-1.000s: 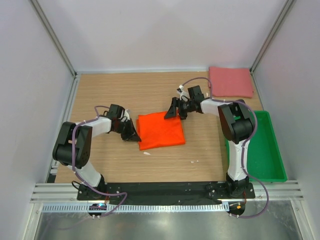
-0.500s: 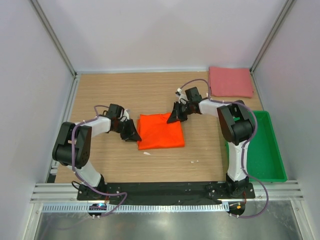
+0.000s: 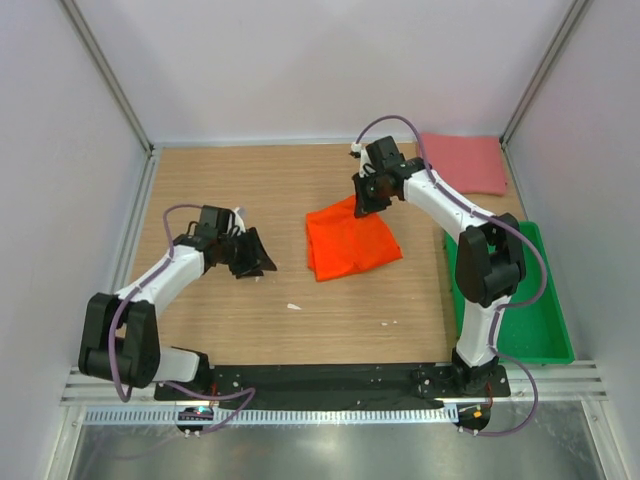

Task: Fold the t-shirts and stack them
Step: Neatly place the folded tshirt to the corner

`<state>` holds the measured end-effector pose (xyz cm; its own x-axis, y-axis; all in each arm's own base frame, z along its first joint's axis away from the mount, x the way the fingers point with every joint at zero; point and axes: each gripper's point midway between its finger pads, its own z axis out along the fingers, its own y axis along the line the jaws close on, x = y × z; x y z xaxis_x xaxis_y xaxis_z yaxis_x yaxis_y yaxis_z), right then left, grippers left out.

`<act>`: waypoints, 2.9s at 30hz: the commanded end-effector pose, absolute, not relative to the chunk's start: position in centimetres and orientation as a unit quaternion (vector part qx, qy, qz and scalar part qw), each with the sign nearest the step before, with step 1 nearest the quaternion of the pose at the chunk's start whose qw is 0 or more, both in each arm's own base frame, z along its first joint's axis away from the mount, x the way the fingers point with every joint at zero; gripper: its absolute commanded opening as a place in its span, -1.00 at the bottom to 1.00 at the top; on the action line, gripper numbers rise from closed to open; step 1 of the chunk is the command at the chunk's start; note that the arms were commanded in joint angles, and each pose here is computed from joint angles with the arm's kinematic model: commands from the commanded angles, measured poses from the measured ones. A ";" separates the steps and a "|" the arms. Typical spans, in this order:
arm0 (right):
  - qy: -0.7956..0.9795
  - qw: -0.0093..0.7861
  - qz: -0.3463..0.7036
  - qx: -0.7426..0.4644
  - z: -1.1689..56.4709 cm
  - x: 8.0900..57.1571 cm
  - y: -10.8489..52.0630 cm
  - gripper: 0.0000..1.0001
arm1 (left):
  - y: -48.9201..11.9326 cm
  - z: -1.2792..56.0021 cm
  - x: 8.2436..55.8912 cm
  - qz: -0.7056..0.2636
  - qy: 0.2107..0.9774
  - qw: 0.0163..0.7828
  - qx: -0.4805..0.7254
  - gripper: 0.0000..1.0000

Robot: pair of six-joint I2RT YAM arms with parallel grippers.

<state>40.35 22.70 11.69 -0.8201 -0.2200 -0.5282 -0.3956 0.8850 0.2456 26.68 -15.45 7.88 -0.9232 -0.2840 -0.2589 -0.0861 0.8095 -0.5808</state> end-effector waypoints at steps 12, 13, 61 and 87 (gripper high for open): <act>0.930 0.284 -0.090 -0.216 18.7 46.3 11.0 -0.97 | -14.5 6.9 23.6 -0.278 0.944 0.150 -0.097 -0.10; 0.933 0.278 -0.098 -0.208 18.8 46.6 9.5 -0.96 | -14.5 6.8 23.7 -0.278 0.944 0.150 -0.093 -0.10; 0.860 0.438 -0.181 -0.190 28.7 57.0 -3.3 -0.97 | -15.7 3.4 23.2 -0.299 0.946 0.077 -0.094 -0.14; 0.838 0.491 -0.192 -0.139 23.5 64.8 -8.2 -0.97 | -15.8 2.1 23.3 -0.292 0.951 0.040 -0.097 -0.15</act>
<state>62.58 -7.36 19.16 -0.5974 -0.4378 -0.6719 -0.1461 0.8832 -0.4456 22.41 -15.89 2.18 -0.9748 -0.2231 0.0017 -0.1852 0.8050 -0.5637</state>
